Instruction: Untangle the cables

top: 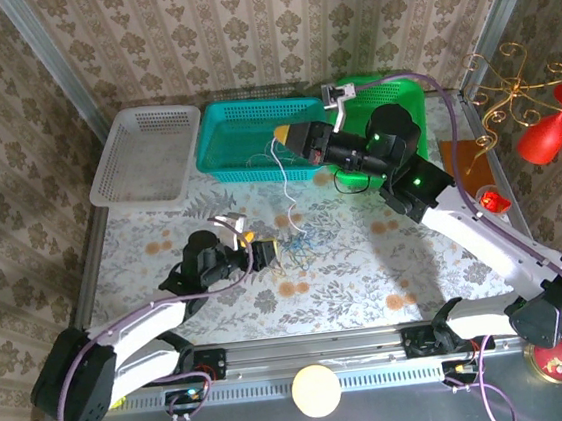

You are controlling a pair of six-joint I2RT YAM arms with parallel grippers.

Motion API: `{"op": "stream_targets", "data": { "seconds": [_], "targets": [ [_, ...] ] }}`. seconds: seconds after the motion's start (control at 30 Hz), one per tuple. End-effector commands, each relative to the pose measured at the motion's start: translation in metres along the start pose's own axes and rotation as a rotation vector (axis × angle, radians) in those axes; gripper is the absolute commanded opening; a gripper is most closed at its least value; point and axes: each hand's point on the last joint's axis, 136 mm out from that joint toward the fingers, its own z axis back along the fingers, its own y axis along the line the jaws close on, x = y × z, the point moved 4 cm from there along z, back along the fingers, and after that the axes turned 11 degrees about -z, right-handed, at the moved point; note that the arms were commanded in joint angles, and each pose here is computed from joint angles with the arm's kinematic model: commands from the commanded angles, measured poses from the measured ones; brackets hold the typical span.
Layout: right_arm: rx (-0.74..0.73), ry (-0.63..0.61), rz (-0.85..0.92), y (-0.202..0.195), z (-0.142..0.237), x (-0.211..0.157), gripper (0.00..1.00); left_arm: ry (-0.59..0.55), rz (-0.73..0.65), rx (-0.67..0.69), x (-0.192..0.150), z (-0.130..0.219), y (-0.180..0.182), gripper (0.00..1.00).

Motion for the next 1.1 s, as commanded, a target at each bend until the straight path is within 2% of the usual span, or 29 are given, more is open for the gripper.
{"op": "stream_targets", "data": {
  "seconds": [0.0,0.23,0.47,0.57,0.8,1.07],
  "targets": [
    [-0.004,-0.006,0.007,-0.001,-0.001,-0.001,0.00,-0.023,-0.030,-0.010,0.020,0.007,-0.006,0.87],
    [0.013,0.016,0.028,0.011,-0.005,-0.007,0.00,-0.056,-0.070,-0.084,0.049,0.002,-0.019,0.93],
    [0.054,0.049,0.055,0.036,-0.014,-0.013,0.00,-0.066,-0.081,-0.148,0.064,-0.027,-0.025,0.94],
    [0.091,0.053,0.068,0.056,-0.016,-0.009,0.00,-0.073,-0.076,-0.112,0.058,-0.040,-0.020,0.87],
    [0.211,0.007,0.142,0.125,-0.005,0.018,0.00,-0.053,-0.019,-0.063,0.022,-0.057,-0.002,0.51],
    [0.285,-0.100,0.230,0.179,0.006,0.052,0.00,-0.024,0.047,-0.016,-0.019,-0.053,0.010,0.43]
  ]
}}
